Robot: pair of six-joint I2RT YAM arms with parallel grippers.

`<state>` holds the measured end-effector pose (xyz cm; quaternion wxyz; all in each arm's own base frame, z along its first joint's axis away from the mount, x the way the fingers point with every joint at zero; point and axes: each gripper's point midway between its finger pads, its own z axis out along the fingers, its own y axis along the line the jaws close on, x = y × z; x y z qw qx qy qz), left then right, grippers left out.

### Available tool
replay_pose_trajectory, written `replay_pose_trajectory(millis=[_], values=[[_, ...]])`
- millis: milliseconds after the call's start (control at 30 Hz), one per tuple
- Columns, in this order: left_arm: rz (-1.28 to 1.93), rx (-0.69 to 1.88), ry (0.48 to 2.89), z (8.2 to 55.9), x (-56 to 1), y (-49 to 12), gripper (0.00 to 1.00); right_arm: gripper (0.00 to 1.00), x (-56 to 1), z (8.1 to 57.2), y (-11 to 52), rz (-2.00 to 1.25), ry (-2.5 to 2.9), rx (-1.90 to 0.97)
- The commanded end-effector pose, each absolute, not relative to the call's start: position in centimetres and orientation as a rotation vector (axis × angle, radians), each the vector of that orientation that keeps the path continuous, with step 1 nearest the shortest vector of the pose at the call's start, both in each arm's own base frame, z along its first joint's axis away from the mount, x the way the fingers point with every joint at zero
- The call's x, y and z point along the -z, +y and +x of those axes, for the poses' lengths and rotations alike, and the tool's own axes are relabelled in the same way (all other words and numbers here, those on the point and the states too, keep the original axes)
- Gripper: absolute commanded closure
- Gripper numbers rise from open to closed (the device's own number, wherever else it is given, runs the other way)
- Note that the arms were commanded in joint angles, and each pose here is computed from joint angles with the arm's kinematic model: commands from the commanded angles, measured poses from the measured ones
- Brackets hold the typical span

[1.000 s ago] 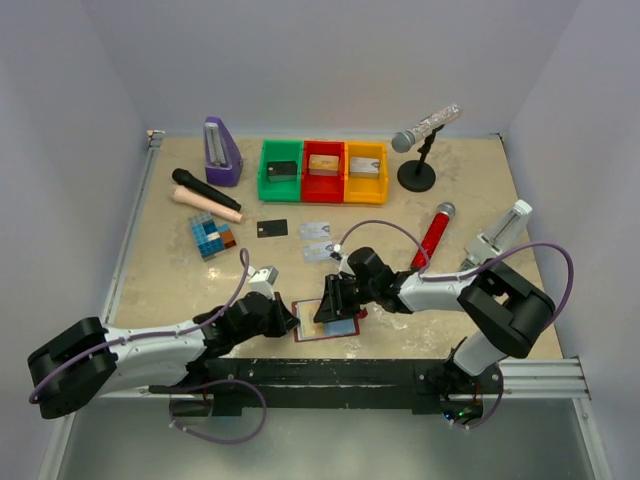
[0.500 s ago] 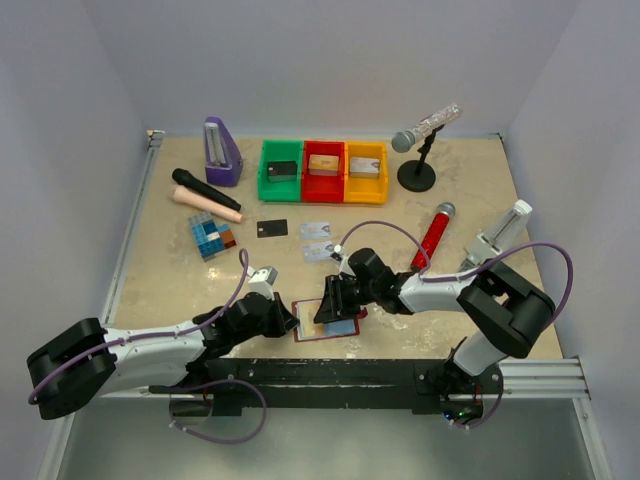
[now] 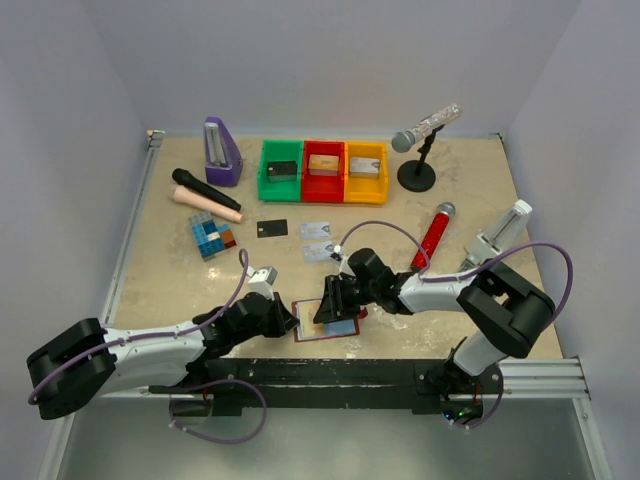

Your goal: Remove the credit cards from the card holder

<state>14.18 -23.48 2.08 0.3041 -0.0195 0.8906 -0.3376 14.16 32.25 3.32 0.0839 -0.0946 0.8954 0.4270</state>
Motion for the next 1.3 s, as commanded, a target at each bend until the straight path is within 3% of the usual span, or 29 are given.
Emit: replay_pose_trajectory(millis=[0, 300, 667, 1267], values=[[-0.074, 0.879, 2.337, 14.6, -2.0, -23.1, 1.00, 0.57, -2.4, 14.4, 31.8, -0.288, 2.687, -1.213], [-0.073, 0.877, 2.338, 14.5, -1.9, -23.0, 1.00, 0.56, -2.4, 14.3, 31.9, -0.289, 2.683, -1.227], [-0.070, 0.863, 2.349, 14.5, -1.7, -22.9, 1.00, 0.57, -5.5, 14.4, 33.8, -0.253, 2.481, -1.539], [-0.081, 0.850, 2.357, 14.3, -1.0, -22.5, 1.00, 0.57, -6.3, 14.8, 33.9, -0.228, 2.420, -1.623]])
